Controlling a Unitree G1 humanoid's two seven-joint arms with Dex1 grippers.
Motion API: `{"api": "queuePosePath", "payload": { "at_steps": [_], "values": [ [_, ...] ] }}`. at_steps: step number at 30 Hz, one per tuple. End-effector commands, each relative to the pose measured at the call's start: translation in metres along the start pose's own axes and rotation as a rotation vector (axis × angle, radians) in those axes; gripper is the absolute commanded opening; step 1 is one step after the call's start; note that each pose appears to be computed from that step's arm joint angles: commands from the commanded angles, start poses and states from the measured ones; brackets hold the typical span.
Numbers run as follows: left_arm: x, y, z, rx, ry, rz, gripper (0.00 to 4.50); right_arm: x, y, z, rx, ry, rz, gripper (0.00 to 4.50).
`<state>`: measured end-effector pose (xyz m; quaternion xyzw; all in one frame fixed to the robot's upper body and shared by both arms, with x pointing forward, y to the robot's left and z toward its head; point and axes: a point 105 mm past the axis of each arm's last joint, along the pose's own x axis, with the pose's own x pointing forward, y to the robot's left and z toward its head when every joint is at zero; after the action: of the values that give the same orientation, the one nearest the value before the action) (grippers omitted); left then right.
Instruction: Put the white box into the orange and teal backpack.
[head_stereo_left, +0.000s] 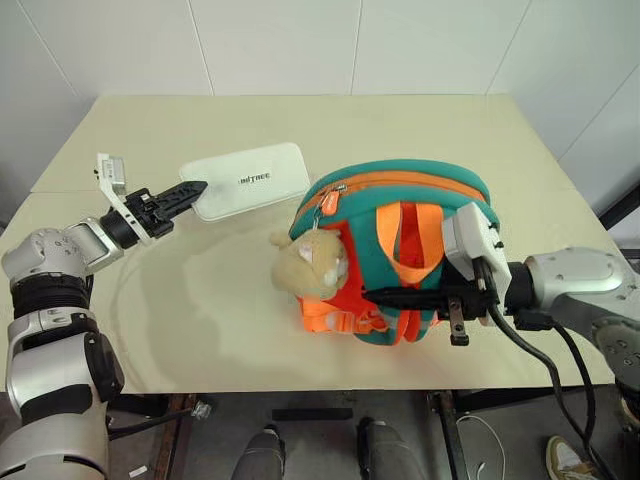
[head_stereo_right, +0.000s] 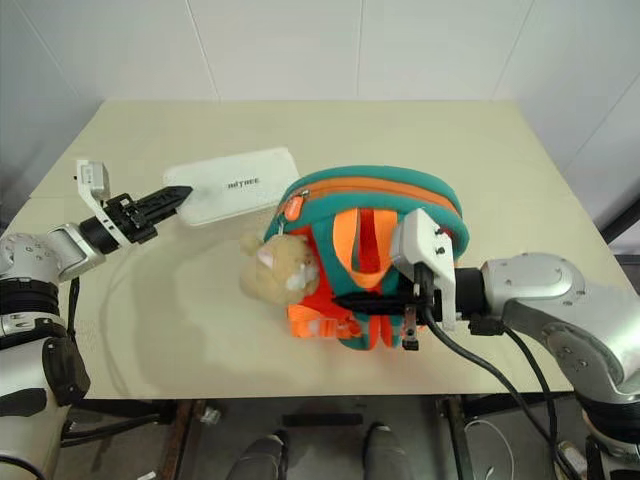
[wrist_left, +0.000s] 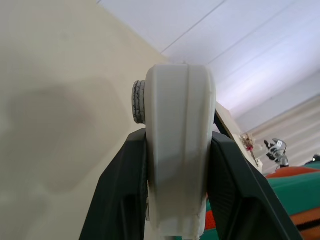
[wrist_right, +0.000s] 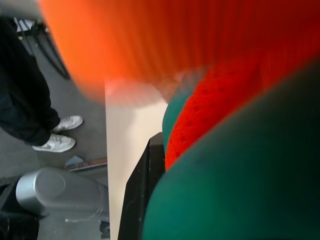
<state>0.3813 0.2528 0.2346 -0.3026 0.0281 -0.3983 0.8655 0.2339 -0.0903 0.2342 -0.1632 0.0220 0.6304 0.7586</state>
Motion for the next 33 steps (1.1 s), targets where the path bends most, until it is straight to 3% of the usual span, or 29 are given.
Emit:
{"api": "queuePosePath", "payload": {
  "at_steps": [1, 8, 14, 22, 33],
  "values": [
    [-0.013, -0.026, 0.029, 0.194, -0.092, -0.135, 1.26, -0.004, -0.003, 0.000, -0.057, 0.000, -0.016, 0.00],
    [-0.040, -0.058, 0.054, 0.378, -0.251, -0.364, 1.24, -0.008, -0.011, -0.008, -0.062, 0.010, -0.038, 0.00],
    [-0.052, -0.078, 0.057, 0.424, -0.192, -0.510, 1.24, -0.009, -0.018, -0.013, -0.057, 0.014, -0.052, 0.00],
    [-0.055, -0.087, 0.035, 0.429, 0.017, -0.596, 1.24, -0.009, -0.024, -0.017, -0.052, 0.013, -0.059, 0.00],
    [-0.056, -0.108, 0.041, 0.446, 0.012, -0.704, 1.24, -0.008, -0.027, -0.020, -0.043, 0.009, -0.069, 0.00]
  ]
}}
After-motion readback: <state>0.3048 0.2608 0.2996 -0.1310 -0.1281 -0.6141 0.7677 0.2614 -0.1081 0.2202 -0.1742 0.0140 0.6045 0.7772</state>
